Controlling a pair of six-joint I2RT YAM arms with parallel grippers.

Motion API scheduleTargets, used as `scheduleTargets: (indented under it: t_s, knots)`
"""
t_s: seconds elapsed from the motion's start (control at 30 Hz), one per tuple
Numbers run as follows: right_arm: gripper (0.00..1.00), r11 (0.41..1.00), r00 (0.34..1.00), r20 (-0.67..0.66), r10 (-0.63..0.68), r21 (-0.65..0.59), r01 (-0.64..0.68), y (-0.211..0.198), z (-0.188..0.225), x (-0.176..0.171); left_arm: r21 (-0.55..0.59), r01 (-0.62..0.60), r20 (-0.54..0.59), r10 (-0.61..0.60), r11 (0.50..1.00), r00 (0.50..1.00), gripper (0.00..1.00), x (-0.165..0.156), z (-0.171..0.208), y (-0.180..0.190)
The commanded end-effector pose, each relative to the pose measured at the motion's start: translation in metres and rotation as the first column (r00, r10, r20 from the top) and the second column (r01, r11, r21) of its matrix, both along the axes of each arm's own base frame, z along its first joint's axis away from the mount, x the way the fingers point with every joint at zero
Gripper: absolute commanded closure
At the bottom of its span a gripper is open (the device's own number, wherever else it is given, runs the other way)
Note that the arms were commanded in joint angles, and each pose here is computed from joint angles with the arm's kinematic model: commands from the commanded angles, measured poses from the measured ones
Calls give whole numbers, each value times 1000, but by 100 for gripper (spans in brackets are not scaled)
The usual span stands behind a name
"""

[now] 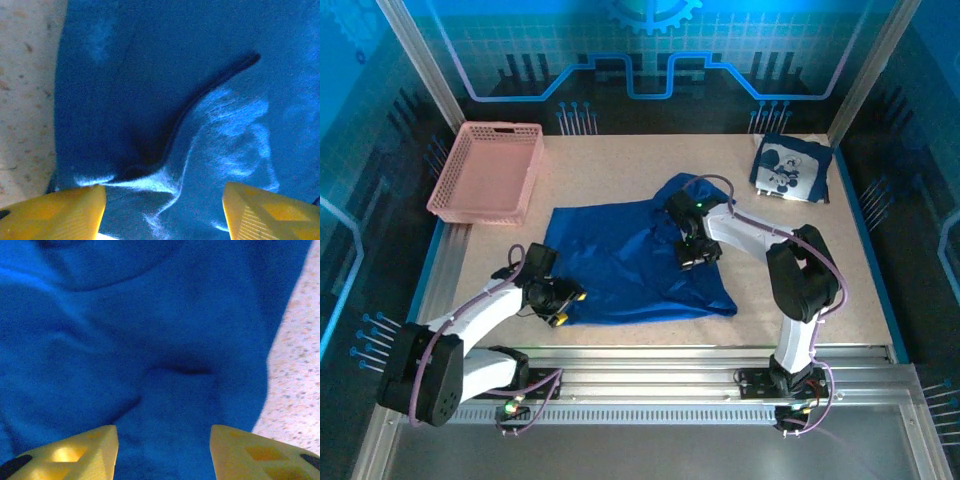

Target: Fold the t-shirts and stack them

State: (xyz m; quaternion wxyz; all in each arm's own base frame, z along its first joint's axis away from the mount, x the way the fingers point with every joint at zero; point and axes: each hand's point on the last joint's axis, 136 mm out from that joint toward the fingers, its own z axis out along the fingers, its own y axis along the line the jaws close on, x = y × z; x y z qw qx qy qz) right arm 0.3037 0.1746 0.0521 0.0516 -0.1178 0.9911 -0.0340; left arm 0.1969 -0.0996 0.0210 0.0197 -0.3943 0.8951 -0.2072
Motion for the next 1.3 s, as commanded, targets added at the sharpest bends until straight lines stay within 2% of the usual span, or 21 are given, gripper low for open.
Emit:
scheduleTargets:
  t_s: [0.0, 0.13, 0.4, 0.47, 0.53, 0.57, 0.67, 0.77, 0.9, 1.07, 1.27]
  knots:
    - [48, 1000, 1000, -5, -12, -21, 12, -5, -4, 7, 30, -21, -27, 21, 999, 999, 36, -4, -17, 7]
    - [48, 999, 999, -29, -32, 14, 32, 2, -13, 11, 38, -20, -37, 22, 999, 999, 37, -5, -20, 8]
    - [50, 998, 997, -53, -61, -10, 60, 3, -26, 17, 44, -24, -43, 26, 999, 999, 41, -8, -24, 10]
    - [55, 997, 996, -60, -70, -27, 69, 1, -31, 16, 48, -29, -46, 31, 998, 998, 41, -8, -25, 11]
    - [67, 995, 994, -58, -92, -49, 89, -6, -33, 16, 51, -30, -48, 32, 998, 998, 42, -9, -26, 11]
    - [74, 993, 993, -50, -107, -56, 104, -9, -32, 17, 53, -32, -50, 35, 998, 998, 45, -10, -27, 12]
    - [87, 986, 987, -4, -160, -37, 159, -19, -15, 24, 61, -38, -57, 41, 997, 998, 56, -12, -29, 15]
    - [95, 981, 978, 82, -193, 24, 192, -26, 18, 35, 69, -47, -60, 51, 997, 997, 68, -13, -31, 18]
    - [98, 959, 954, 125, -271, 116, 257, -47, 52, 40, 77, -57, -56, 61, 995, 997, 84, -10, -32, 24]
    - [99, 910, 915, 108, -389, 196, 364, -86, 65, 32, 82, -55, -62, 61, 995, 996, 90, -5, -35, 28]
    - [97, 847, 859, 66, -508, 217, 484, -135, 55, 5, 90, -62, -65, 68, 994, 996, 92, 0, -37, 35]
